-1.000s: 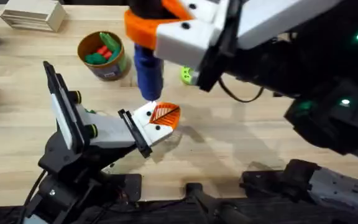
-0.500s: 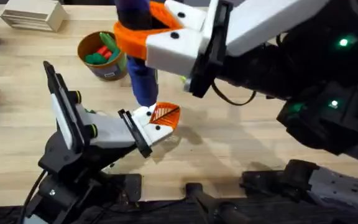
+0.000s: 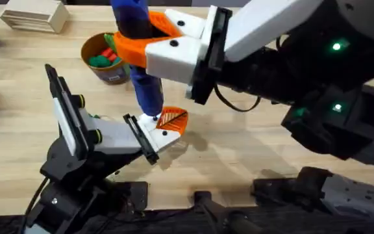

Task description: Pick up the gripper from the table and insert it into the empty holder that is missing its gripper. Then pick up a screw, insert it into the mounting hole, and use the screwdriver to tighten it. Finally, clean up the table by picking up the vegetable and placing it into the bucket.

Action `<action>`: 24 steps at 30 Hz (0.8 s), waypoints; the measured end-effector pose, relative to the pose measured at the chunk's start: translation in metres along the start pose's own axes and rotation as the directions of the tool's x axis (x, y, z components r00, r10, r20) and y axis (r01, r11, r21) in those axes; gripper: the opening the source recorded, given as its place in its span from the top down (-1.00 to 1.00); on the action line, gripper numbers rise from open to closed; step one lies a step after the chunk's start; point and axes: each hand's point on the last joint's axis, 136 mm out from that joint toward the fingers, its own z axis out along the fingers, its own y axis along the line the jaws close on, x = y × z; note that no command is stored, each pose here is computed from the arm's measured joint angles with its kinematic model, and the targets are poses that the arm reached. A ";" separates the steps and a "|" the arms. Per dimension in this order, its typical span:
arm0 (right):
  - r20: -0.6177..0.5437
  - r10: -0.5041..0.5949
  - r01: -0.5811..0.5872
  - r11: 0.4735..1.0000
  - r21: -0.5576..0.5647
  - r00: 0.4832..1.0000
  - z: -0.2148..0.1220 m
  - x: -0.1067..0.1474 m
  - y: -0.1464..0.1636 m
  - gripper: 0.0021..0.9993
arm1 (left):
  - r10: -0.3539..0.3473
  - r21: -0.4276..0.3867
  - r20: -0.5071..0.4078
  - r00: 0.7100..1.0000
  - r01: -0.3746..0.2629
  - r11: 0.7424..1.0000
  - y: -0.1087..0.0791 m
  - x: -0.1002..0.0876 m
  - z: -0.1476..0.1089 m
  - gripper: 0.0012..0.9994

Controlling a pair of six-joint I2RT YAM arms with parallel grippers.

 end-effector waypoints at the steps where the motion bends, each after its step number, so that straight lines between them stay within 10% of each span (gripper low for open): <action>1: 0.000 0.000 0.000 1.000 0.000 1.000 0.000 0.000 0.000 0.95 | 0.000 -0.001 0.000 1.000 0.000 1.000 0.000 0.000 0.000 0.98; 18: 0.003 -0.001 0.001 1.000 -0.001 1.000 0.001 0.000 0.000 0.95 | 0.001 -0.003 0.001 1.000 -0.001 1.000 0.001 0.000 0.000 0.98; 24: 0.212 -0.090 0.096 0.995 -0.021 0.973 -0.009 -0.052 0.009 0.95 | 0.002 -0.003 0.002 1.000 -0.002 1.000 0.001 0.000 0.000 0.98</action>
